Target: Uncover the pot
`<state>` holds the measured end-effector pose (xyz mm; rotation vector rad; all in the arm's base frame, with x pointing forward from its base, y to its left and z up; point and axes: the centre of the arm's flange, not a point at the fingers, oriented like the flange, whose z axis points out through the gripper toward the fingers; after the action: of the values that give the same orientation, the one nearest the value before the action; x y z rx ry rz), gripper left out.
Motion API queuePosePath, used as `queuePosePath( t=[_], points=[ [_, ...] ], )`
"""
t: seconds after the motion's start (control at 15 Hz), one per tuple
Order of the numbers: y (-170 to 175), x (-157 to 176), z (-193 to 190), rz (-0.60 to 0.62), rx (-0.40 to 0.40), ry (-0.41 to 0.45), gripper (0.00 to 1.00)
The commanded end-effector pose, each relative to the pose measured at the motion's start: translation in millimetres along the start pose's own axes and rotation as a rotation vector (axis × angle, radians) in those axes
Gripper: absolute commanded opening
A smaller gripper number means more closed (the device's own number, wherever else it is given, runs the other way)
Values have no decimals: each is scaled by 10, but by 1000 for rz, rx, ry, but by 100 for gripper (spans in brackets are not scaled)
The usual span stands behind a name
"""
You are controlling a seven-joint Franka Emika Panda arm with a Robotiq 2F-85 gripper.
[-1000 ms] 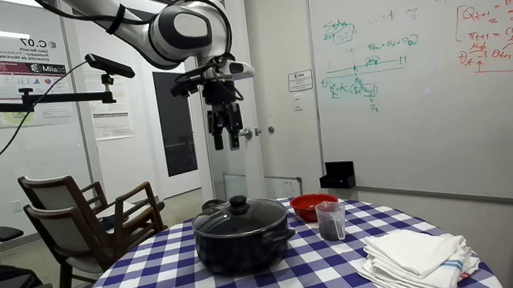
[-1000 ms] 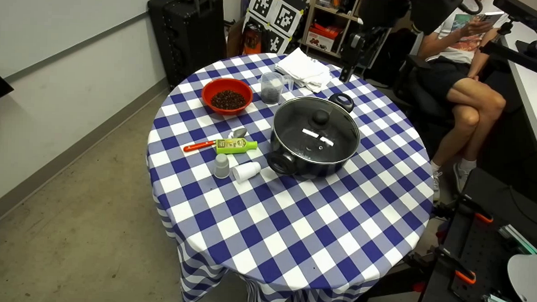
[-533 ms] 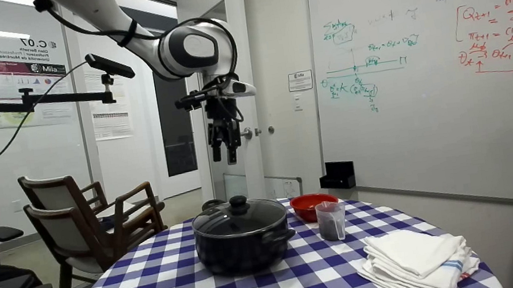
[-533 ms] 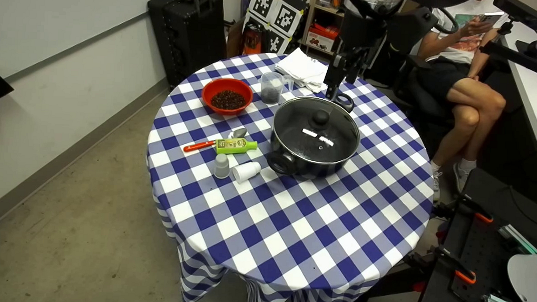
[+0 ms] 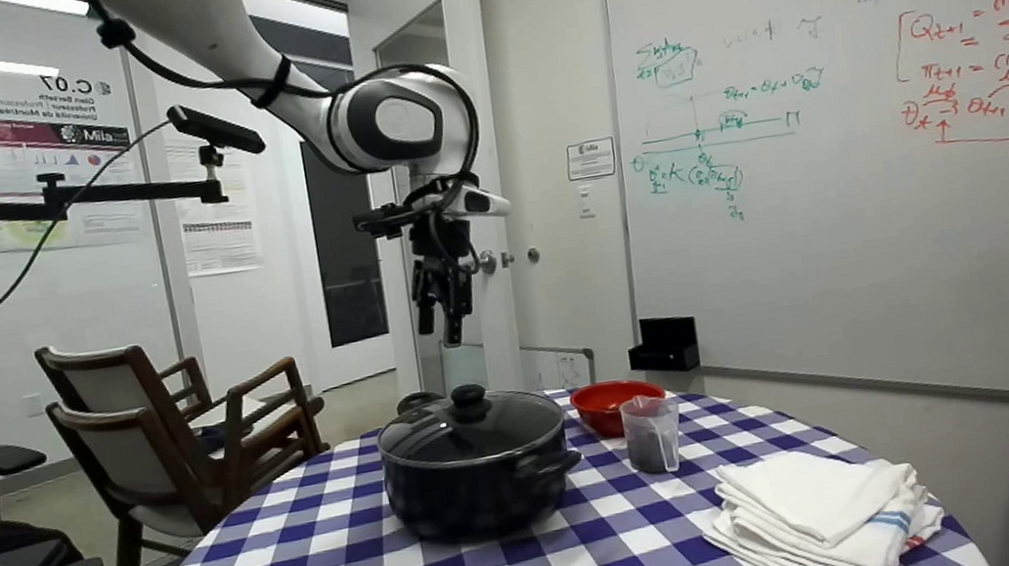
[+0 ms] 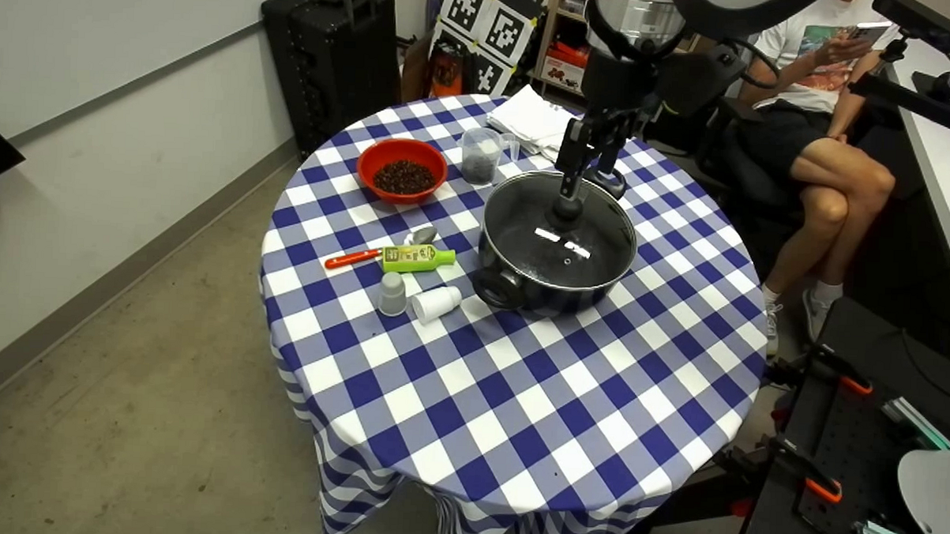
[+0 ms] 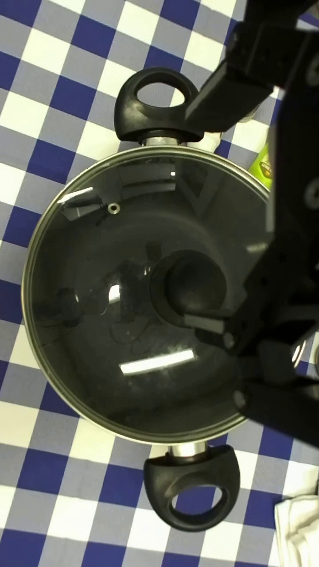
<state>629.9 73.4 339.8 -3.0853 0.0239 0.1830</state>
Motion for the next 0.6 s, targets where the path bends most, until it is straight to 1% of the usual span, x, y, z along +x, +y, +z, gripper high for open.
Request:
queuePosePath(
  t=[0.0, 0.13, 0.4, 0.53],
  points=[
    [-23, 179, 33, 34, 21, -3, 100],
    [6, 209, 58, 51, 13, 6, 100],
    [87, 252, 151, 105, -1, -12, 100],
    [149, 276, 215, 139, -22, -15, 100]
  ],
)
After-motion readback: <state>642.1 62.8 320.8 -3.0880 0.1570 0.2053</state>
